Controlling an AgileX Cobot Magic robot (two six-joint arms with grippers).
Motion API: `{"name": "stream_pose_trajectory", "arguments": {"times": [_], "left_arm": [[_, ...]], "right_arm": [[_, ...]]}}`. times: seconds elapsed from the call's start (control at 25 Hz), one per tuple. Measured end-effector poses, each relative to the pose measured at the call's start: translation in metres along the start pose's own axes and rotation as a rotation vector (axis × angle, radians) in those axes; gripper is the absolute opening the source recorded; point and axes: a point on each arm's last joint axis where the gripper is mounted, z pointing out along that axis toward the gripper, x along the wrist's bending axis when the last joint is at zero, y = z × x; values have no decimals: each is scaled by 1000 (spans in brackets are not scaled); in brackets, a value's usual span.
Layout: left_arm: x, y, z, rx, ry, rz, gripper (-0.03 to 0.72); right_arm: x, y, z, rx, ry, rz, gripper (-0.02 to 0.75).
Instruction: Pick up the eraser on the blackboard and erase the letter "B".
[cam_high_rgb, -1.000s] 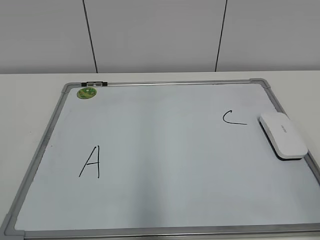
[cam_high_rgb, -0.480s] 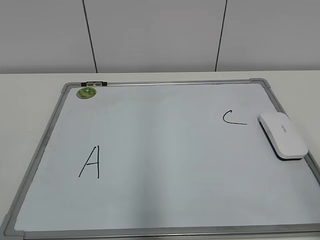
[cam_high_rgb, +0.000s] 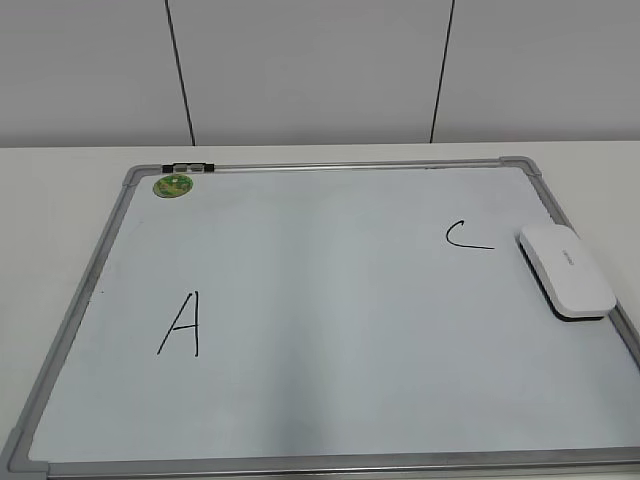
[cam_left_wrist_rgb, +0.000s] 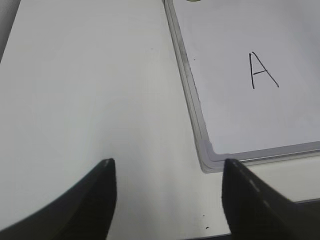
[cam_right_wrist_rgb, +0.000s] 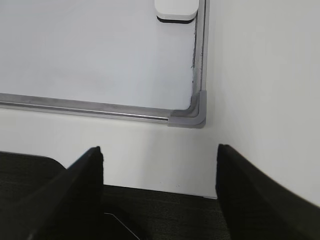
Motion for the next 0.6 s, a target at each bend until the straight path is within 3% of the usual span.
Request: {"name": "stream_pose_trajectory", "arguments": {"times": [0.6], "left_arm": [[0,0,0,0,-1,0,490]], "right_arm": [[0,0,0,-1,-3,-1,521]]}}
